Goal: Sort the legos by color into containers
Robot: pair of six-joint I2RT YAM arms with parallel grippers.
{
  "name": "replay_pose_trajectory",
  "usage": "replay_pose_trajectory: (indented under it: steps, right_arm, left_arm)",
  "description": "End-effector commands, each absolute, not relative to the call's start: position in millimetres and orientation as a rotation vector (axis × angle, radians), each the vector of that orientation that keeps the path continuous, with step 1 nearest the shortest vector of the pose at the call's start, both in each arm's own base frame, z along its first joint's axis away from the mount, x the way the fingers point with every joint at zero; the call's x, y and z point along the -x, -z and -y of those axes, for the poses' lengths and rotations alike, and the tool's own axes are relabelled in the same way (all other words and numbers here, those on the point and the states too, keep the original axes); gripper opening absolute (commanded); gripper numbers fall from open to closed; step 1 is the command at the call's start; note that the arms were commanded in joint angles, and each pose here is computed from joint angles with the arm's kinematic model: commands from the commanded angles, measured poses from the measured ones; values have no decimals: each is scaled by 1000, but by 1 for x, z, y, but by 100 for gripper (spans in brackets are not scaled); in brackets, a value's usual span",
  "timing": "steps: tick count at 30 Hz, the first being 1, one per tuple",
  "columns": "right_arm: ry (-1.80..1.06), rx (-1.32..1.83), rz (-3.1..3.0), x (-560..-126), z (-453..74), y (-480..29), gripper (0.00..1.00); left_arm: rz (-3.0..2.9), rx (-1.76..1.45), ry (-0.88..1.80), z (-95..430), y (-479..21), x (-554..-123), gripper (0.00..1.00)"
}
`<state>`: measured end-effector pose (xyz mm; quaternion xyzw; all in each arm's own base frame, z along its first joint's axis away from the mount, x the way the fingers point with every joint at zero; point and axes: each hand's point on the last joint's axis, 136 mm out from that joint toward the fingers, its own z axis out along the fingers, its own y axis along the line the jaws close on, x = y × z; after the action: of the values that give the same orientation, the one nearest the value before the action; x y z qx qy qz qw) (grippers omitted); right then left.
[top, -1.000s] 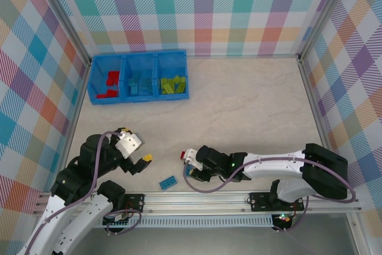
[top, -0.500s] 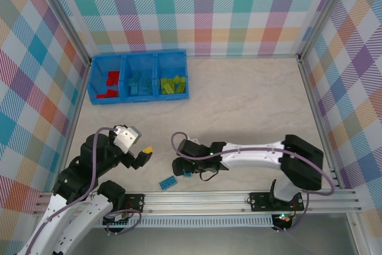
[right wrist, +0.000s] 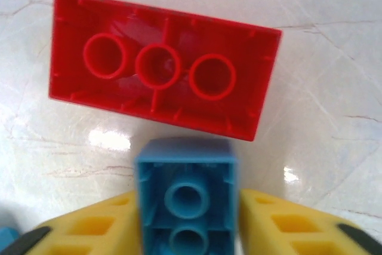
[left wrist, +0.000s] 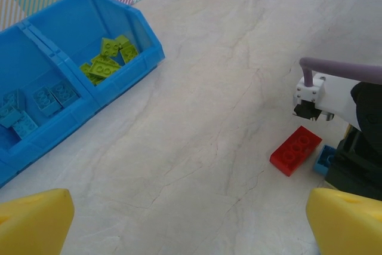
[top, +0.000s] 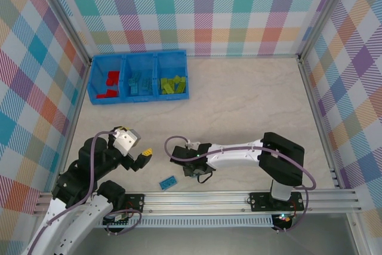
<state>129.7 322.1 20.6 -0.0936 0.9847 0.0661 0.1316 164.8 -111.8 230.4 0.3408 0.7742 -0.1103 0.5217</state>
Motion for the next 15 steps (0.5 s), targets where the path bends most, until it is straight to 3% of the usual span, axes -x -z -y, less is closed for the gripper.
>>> replay_pose_trajectory:
  steps: [1, 7, 15]
  right_arm:
    - [-193, 260, -2846, -127, -312, -22, 31]
    - [-384, 445, -2645, -142, -324, -85, 31]
    - [-648, 607, -2201, -244, -376, -212, 29]
  left_arm:
    - [-1811, -907, 300, 120, -227, -155, 100]
    - [-1675, -1152, 411, 141, -223, -123, 100]
    - [-1506, -1109, 436, 148, -248, -121, 100]
